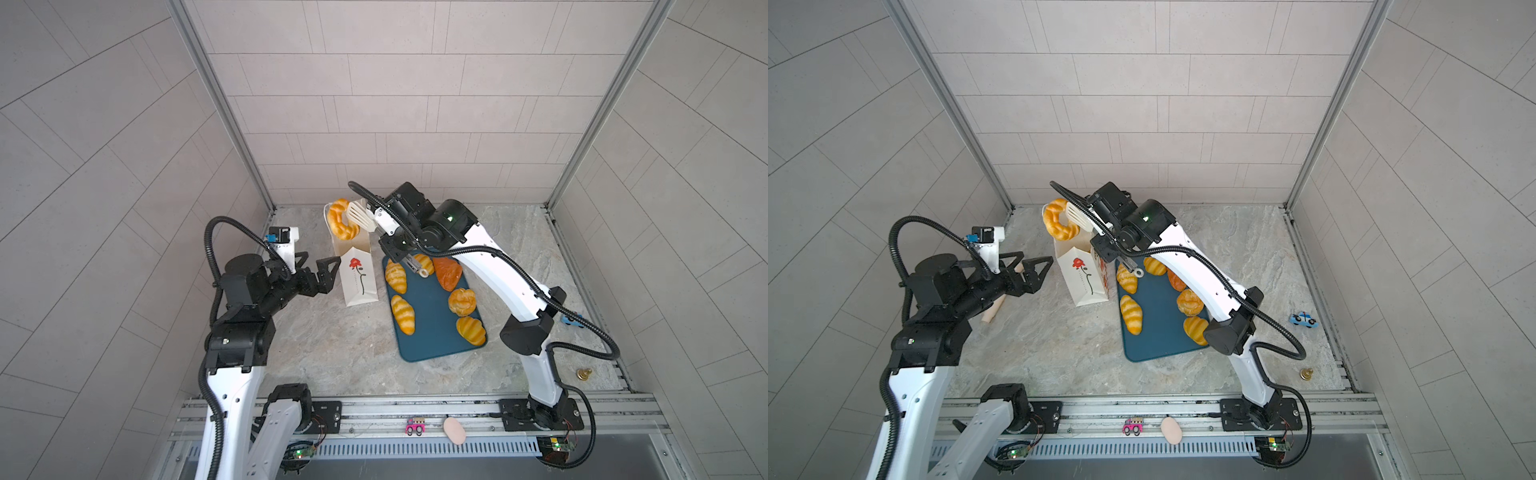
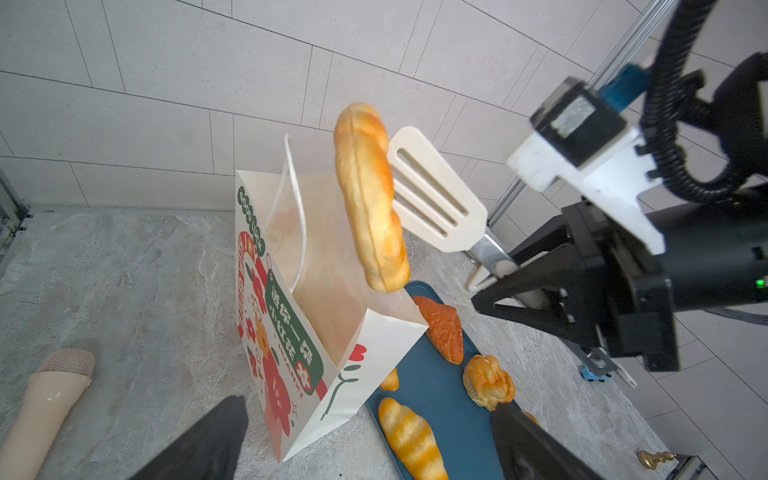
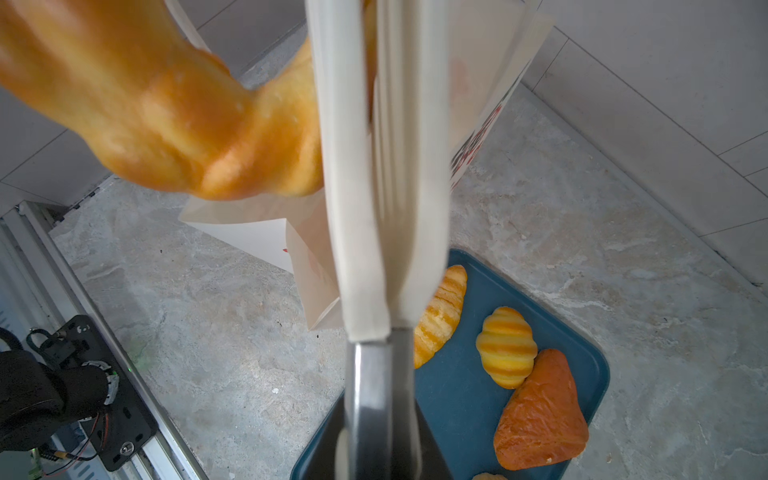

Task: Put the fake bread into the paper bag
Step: 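Lift the ring-shaped bread in the tongs and carry it over the bag, then open the tongs with the right gripper to drop the ring bread in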

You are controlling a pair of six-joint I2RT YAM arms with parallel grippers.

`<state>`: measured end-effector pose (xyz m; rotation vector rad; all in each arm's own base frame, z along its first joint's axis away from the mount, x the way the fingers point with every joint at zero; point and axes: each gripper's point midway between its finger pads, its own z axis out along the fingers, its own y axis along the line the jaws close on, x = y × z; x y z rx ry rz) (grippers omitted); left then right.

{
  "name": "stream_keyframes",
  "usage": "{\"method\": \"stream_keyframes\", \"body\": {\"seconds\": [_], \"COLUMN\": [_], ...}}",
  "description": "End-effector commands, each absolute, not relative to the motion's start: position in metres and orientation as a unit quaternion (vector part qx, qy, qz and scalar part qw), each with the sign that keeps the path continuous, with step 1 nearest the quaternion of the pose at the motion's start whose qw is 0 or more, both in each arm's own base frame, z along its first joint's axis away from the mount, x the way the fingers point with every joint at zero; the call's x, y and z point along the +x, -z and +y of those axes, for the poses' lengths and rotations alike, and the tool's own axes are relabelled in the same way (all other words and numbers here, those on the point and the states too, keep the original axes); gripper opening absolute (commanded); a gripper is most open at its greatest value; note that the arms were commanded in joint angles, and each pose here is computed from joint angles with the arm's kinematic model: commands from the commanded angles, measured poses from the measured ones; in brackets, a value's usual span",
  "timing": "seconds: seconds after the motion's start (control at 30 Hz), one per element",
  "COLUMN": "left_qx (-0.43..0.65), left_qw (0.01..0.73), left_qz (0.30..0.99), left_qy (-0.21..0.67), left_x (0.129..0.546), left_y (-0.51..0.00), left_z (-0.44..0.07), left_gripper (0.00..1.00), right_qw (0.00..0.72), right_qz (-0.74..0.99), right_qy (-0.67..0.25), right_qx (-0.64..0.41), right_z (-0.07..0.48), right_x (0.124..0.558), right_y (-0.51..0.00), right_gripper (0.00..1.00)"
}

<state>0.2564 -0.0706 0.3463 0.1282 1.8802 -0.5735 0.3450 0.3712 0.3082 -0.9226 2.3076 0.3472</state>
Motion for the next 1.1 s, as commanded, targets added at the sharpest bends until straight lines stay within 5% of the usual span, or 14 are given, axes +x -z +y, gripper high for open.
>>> {"method": "stream_keyframes", "body": {"seconds": [0.0, 0.4, 0.83, 1.07], "left_qx": [0.054, 0.060, 0.063, 0.062], "left_qw": [0.555, 0.547, 0.542, 0.541], "left_qz": [0.795, 0.801, 0.803, 0.802], "left_qy": [0.239, 0.233, 0.239, 0.246], "left_x": [0.255, 0.253, 0.252, 0.253], "left_y": [-0.345, -0.339, -0.340, -0.342], "left_z": [-0.069, -0.069, -0.071, -0.072], "left_gripper": [1.00, 1.00, 1.00, 1.00], "right_qw": [0.337, 0.319, 0.321, 0.336], "right_qz": [0.870, 0.885, 0.884, 0.878], "right_qy": [-0.124, -0.109, -0.100, -0.105], "right_qx": [-0.338, -0.322, -0.324, -0.325], "right_z": [0.373, 0.368, 0.360, 0.360], "right_x": [0.354, 0.365, 0.361, 0.355], "right_y": [-0.317, -0.298, -0.306, -0.320], "right_gripper": [0.18, 0.20, 0.45, 0.50]}}
